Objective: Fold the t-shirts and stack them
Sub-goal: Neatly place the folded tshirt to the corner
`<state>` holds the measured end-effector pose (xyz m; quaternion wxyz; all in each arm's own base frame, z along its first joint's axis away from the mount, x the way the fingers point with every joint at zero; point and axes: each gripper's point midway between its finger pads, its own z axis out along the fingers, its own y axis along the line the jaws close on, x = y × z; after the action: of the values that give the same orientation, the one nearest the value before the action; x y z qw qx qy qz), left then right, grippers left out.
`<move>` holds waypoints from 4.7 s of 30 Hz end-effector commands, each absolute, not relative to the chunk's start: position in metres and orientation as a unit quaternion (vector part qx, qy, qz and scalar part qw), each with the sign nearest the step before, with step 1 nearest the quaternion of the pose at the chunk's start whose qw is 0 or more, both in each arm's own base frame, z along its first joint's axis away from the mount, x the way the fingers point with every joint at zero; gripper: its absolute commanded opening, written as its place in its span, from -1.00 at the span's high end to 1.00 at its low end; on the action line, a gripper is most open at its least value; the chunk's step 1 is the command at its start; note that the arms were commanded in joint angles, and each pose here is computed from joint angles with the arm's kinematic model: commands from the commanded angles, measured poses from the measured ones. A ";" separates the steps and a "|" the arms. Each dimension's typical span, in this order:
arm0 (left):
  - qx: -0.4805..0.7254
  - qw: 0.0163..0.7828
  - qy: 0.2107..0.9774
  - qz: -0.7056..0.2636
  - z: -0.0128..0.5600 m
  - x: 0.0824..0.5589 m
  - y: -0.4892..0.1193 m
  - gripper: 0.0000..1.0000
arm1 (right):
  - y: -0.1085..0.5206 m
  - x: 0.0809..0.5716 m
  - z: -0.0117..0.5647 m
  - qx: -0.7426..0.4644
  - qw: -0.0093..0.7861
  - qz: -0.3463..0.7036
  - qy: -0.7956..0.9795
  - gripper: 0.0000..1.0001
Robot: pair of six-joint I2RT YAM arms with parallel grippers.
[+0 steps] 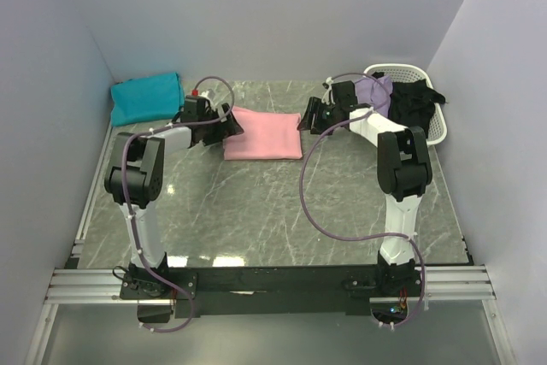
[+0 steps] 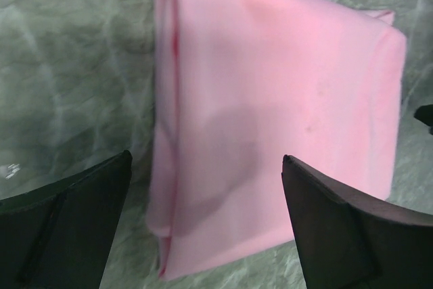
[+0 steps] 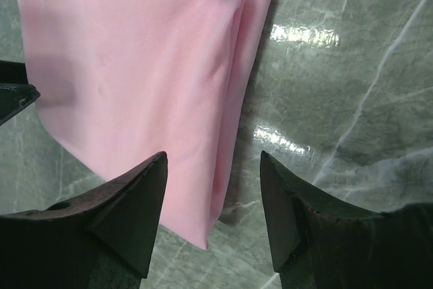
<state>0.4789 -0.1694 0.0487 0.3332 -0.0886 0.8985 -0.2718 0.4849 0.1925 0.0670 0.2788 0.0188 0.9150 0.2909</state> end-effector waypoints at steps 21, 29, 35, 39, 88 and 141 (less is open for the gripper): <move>-0.072 0.247 0.909 -0.329 0.005 0.408 -0.228 0.02 | 0.222 0.438 0.029 0.032 0.178 0.374 0.909 0.36; -0.072 0.227 0.918 -0.316 0.002 0.352 -0.225 0.39 | 0.222 0.376 0.027 0.023 0.164 0.348 0.923 0.50; -0.062 0.228 0.923 -0.305 0.013 0.306 -0.221 0.41 | 0.217 0.315 0.028 0.023 0.165 0.298 0.940 0.43; -0.055 0.227 0.926 -0.297 0.018 0.285 -0.216 0.19 | 0.216 0.283 0.030 0.025 0.185 0.268 0.945 -0.09; -0.028 0.285 0.918 -0.273 0.043 0.325 -0.226 -0.99 | 0.219 0.250 0.053 0.008 0.188 0.298 0.936 -0.34; -0.047 0.295 0.915 -0.273 0.042 0.287 -0.205 -0.99 | 0.170 0.289 0.116 -0.002 0.331 0.170 0.928 -0.42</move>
<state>0.2867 -0.1872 0.0428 0.2969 -0.0693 0.9243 -0.2295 0.2792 0.1608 0.1045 0.3138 0.0086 0.9366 0.1554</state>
